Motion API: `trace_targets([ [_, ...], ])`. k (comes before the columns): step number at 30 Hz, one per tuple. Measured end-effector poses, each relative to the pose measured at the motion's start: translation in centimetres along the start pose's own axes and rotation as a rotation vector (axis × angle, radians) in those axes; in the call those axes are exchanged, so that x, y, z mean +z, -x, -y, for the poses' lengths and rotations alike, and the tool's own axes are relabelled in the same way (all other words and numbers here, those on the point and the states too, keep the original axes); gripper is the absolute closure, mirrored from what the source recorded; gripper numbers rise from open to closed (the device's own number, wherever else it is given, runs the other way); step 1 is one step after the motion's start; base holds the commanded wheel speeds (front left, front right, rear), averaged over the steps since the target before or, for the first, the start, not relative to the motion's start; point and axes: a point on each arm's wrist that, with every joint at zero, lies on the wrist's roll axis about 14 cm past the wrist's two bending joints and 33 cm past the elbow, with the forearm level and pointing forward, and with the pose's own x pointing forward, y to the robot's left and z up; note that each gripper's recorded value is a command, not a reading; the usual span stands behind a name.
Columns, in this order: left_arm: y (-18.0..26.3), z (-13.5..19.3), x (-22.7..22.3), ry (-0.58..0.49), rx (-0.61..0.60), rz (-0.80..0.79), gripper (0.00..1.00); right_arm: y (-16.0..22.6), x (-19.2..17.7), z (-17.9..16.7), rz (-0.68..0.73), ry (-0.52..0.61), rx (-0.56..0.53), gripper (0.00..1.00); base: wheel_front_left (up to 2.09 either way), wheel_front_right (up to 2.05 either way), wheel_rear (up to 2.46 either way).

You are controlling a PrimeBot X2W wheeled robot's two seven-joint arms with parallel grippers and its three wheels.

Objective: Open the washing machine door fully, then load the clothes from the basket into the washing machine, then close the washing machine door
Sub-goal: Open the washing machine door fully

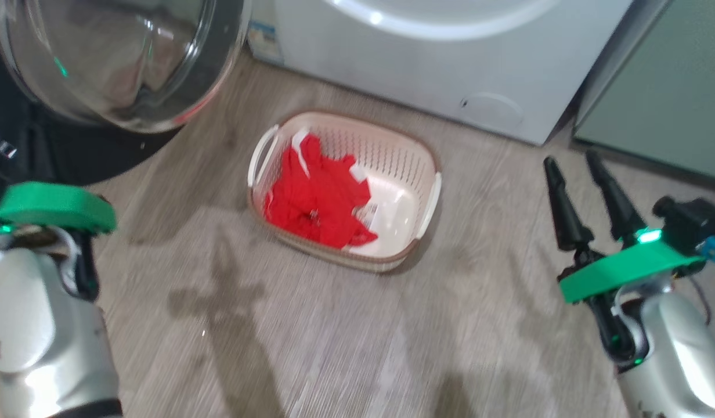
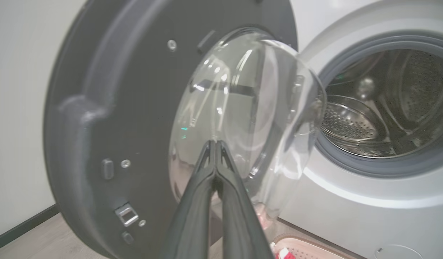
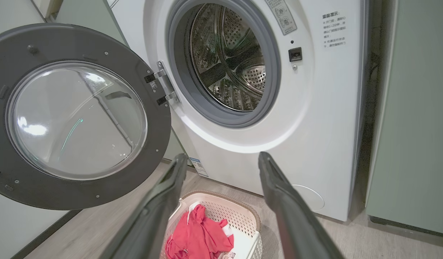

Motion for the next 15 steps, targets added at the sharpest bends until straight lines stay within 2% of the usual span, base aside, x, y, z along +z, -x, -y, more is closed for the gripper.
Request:
trace_targets([
  [8, 3.0, 4.7, 0.8, 0.018, -0.168, 0.02, 1.0, 3.0, 2.4, -0.7, 0.065, -0.004, -0.032, 0.0, 0.0, 0.0, 0.0],
  [15, 6.6, 9.8, 0.6, 0.044, -0.337, 0.019, 1.0, 8.0, 3.1, 1.1, 0.093, -0.003, -0.132, 0.0, 0.0, 0.0, 0.0],
])
